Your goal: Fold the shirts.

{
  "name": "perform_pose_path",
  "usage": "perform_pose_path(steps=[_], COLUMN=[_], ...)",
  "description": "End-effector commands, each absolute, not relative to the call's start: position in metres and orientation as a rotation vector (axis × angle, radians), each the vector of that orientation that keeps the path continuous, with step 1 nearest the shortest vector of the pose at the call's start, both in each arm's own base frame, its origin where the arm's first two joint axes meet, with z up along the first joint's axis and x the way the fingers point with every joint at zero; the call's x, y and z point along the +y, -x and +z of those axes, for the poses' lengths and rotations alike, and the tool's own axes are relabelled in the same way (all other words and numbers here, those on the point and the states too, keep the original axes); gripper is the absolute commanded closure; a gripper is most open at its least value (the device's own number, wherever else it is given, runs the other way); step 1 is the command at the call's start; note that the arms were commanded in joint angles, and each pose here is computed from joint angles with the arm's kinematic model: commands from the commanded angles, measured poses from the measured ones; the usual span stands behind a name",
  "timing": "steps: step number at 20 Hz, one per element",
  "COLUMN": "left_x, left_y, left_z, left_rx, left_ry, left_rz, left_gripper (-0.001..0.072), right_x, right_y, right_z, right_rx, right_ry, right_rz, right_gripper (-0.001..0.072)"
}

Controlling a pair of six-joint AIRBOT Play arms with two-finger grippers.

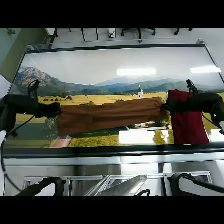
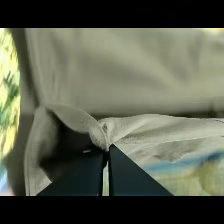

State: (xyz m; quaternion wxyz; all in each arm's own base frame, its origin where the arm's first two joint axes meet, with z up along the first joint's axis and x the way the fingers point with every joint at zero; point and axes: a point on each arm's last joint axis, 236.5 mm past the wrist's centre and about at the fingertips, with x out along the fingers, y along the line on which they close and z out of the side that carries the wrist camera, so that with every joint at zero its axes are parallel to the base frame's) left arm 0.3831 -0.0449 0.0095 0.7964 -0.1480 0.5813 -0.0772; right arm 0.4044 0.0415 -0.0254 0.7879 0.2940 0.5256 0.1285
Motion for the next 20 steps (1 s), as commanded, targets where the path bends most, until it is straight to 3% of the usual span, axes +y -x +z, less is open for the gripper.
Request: perform_pose_path(steps=[1, 6, 7, 8, 9, 10, 15, 20], left_x=[-0.058, -0.067, -0.069, -0.073, -0.075, -0.078, -0.087, -0.096], left_y=[-0.436, -0.456, -0.458, -0.460, -0.465, -0.471, -0.485, -0.485], left_z=[-0.035, -0.078, -0.079, -0.076, -0.069, -0.058, -0.006, 0.036], left_rx=[1.294, 1.397, 1.413, 1.417, 1.407, 1.385, 1.343, 1.332], left_ry=[0.315, 0.316, 0.313, 0.308, 0.306, 0.312, 0.321, 0.304], left_rz=[-0.181, -0.201, -0.209, -0.223, -0.232, -0.245, -0.300, -0.336], left_gripper=[0.0691, 0.0691, 0.0627, 0.0345, 0.0071, 0.0006, 0.0006, 0.0007], right_x=[0.040, 0.034, 0.033, 0.031, 0.025, 0.017, 0.009, 0.019], right_y=[-0.443, -0.442, -0.442, -0.445, -0.448, -0.452, -0.447, -0.440], right_z=[-0.057, -0.099, -0.093, -0.084, -0.076, -0.071, -0.091, -0.117], right_rx=[1.134, 1.218, 1.215, 1.211, 1.205, 1.198, 1.298, 1.364], right_ry=[-0.619, -0.611, -0.598, -0.594, -0.584, -0.559, -0.595, -0.616], right_rz=[0.268, 0.252, 0.275, 0.295, 0.303, 0.298, 0.325, 0.341], right_gripper=[0.0691, 0.0680, 0.0523, 0.0272, 0.0229, 0.0228, 0.0191, 0.0213])
